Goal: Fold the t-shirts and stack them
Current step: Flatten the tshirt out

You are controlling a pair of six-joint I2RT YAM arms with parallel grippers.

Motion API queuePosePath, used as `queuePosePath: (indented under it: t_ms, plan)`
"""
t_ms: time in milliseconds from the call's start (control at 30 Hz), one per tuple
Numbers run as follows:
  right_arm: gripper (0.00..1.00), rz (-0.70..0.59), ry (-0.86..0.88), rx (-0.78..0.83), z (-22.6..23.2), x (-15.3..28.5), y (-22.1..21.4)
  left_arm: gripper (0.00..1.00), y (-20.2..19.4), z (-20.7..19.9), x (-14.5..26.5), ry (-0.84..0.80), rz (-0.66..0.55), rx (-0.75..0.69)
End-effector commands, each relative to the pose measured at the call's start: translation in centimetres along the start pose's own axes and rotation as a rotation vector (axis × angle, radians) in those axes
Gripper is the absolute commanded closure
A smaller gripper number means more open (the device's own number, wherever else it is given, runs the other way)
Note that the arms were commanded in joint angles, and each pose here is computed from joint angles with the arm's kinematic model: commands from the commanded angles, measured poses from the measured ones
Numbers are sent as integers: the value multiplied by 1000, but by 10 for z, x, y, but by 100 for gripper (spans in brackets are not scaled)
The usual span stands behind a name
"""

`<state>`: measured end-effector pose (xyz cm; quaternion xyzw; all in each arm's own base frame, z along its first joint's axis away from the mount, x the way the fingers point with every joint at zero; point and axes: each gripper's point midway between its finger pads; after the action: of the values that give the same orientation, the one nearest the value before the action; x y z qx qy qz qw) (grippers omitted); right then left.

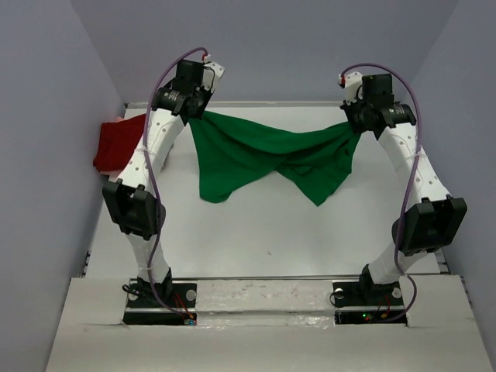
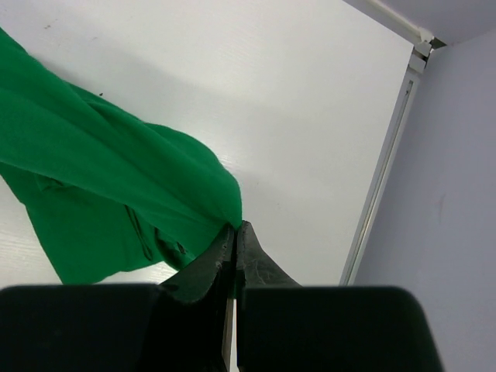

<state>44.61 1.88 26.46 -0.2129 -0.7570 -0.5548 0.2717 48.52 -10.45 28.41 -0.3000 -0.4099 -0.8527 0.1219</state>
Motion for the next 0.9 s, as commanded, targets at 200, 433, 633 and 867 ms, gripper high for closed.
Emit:
queuePosePath:
  t_ms: [200, 433, 633, 867]
  plan:
    - [100, -90, -41, 13, -11, 55, 7, 100, 6, 29, 68, 100, -94, 59]
    - [100, -273, -125, -27, -32, 100, 44, 100, 12, 53, 99, 206, -146, 66]
    - [100, -397, -219, -63, -50, 101, 75, 100, 30, 94, 132, 405, -254, 108]
    - [100, -440, -259, -64, -62, 73, 120, 100, 48, 133, 148, 596, -304, 118]
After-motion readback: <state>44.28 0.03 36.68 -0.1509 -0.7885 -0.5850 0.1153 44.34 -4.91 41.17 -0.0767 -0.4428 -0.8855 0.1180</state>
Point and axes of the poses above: each gripper's point midway between its finger pads, its own x axis back along the fingers, its own z axis along the line the jaws close on, y = z × x, and after that the axes turned 9 degrees about -x, right-handed
